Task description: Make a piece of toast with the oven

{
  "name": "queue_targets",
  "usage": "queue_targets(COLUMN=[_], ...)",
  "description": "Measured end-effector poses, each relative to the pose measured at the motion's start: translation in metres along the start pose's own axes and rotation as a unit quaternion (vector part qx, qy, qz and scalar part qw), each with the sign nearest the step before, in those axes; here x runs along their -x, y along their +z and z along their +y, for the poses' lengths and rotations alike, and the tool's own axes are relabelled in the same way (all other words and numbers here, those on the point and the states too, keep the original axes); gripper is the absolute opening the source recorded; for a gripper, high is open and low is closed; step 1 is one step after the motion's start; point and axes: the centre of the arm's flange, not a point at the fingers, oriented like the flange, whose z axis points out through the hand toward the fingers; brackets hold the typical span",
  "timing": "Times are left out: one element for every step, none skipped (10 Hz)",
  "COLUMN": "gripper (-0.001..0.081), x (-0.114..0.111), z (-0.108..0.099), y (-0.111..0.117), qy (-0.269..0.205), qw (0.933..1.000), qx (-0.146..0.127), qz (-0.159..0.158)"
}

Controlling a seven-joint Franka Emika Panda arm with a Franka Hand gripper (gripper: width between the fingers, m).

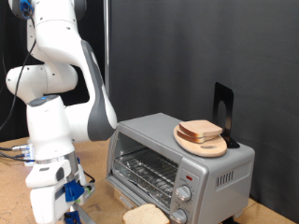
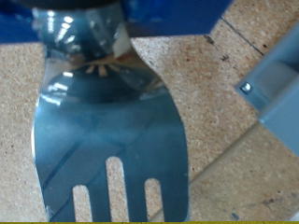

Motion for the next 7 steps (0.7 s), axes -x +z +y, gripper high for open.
queue_targets(gripper=[0.0366,0.0366,0.0366,0.0366,0.0366,0.0366,0.0366], x=[-0.002,-0.004,-0.005,-0.006,-0.006,-0.006,-0.006], z=[0.001,-0.002,-0.005,-0.009,-0.012,-0.015,-0.018], y=[0.002,0.003,0.005,0.007,0.009,0.010,0.011], qy=[-0.001,-0.007,-0.015,-0.021,-0.024,-0.027,-0.028], qw=[1.0000,1.0000,0.9999,0.9997,0.9997,0.9996,0.9996], qx=[0.002,0.003,0.002,0.002,0.001,0.000,-0.001], qz=[0.001,0.005,0.008,0.010,0.010,0.010,0.009])
